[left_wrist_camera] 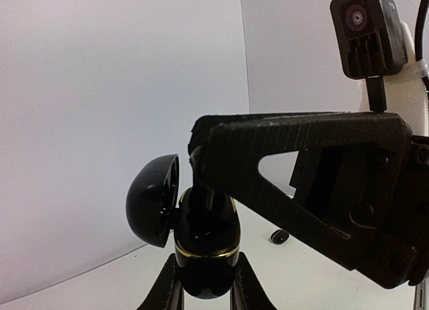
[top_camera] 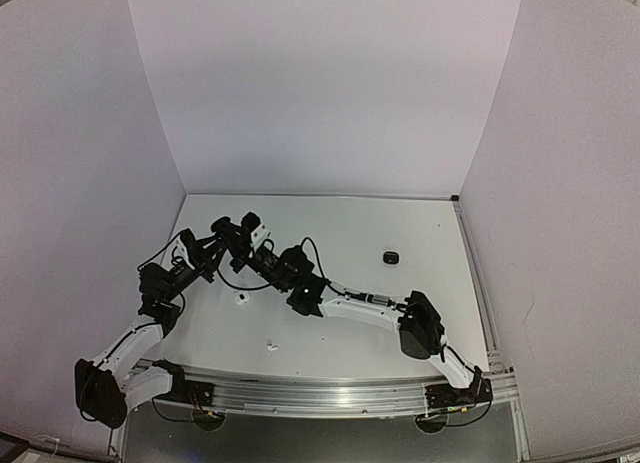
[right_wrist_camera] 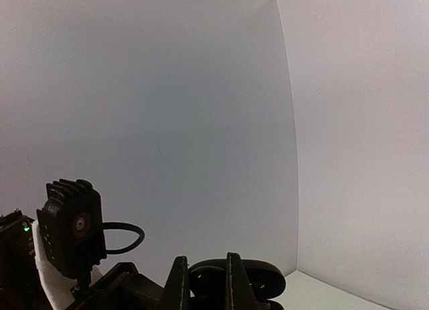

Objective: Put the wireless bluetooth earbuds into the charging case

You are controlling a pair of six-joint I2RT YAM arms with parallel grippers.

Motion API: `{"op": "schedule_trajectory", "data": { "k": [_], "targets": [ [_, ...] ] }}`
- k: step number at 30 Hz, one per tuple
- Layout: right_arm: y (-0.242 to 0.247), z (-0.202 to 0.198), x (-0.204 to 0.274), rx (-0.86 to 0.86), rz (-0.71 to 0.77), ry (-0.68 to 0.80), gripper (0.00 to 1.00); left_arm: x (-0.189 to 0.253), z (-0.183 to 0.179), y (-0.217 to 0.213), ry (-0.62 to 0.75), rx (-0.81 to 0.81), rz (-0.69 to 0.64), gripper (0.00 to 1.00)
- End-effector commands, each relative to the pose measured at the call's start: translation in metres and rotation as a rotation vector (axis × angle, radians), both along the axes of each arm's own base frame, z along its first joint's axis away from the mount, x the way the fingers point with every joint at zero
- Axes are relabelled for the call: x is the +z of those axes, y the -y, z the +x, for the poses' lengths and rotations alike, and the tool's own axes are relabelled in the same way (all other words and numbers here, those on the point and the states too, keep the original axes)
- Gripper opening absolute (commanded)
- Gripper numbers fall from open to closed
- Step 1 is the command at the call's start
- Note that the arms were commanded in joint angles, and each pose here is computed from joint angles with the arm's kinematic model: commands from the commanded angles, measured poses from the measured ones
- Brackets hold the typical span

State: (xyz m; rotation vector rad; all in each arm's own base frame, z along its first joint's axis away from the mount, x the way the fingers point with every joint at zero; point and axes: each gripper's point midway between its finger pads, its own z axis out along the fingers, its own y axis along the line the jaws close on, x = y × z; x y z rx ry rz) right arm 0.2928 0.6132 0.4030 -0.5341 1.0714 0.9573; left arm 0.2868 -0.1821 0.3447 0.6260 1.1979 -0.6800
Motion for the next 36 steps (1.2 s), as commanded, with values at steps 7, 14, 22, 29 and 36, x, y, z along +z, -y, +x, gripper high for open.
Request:
{"op": "schedule_trajectory", "data": {
  "k": [7, 14, 22, 29, 36],
  "targets": [
    [-0.005, -0.004, 0.014, 0.071, 0.063, -0.021, 0.0, 0.02, -0.006, 0.001, 0.063, -0.02, -0.019, 0.0],
    [-0.005, 0.001, 0.009, 0.043, 0.045, -0.02, 0.0, 0.021, -0.008, 0.0, 0.071, -0.021, -0.019, 0.0],
    [0.0, 0.005, 0.003, -0.01, 0.0, 0.009, 0.0, 0.022, -0.008, 0.0, 0.074, -0.02, -0.021, 0.0],
    [0.002, 0.004, 0.003, -0.015, -0.012, 0.018, 0.0, 0.022, -0.007, 0.0, 0.069, -0.018, -0.029, 0.0],
    [0.004, 0.004, -0.002, -0.011, -0.023, 0.002, 0.0, 0.024, -0.005, -0.003, 0.064, -0.005, -0.049, 0.0]
  ]
}}
